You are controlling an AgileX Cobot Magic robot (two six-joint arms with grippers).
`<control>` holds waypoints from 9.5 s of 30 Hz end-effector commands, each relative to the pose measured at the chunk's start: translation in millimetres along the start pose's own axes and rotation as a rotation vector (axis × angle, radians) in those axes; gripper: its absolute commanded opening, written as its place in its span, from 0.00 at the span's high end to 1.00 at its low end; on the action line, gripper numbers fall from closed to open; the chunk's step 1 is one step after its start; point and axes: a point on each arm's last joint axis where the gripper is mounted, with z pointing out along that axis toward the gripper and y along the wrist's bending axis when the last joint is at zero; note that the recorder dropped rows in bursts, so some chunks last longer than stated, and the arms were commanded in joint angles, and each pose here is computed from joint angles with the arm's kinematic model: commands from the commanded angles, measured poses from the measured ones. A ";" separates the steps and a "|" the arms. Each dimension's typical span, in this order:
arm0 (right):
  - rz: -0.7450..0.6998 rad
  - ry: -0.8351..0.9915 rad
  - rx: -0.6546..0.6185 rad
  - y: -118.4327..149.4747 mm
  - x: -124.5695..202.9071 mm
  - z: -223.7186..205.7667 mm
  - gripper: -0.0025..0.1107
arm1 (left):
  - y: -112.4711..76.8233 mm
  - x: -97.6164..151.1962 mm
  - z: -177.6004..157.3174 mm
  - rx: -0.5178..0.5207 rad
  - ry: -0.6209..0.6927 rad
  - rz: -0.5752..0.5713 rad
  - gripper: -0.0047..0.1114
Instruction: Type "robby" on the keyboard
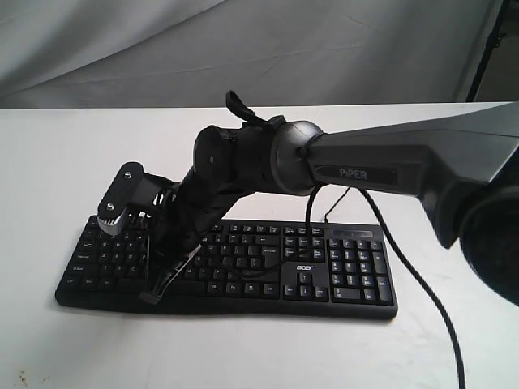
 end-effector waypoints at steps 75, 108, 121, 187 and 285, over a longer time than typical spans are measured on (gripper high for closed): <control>0.001 -0.020 0.011 -36.1 3.1 -2.0 0.98 | -0.3 0.8 0.1 0.005 -0.005 0.003 0.96; -0.011 -0.027 0.036 -38.4 2.4 -2.0 0.98 | -0.3 0.8 0.1 0.005 -0.005 0.003 0.96; -0.022 -0.026 0.039 -38.7 2.5 -2.0 0.98 | -0.3 0.8 0.1 0.005 -0.005 0.003 0.96; -0.050 -0.254 0.251 -6.0 -30.3 -154.8 0.98 | -0.3 0.8 0.1 0.005 -0.005 0.003 0.96; 0.935 -1.255 1.281 190.1 294.0 -309.5 0.98 | -0.3 0.8 0.1 0.005 -0.005 0.003 0.96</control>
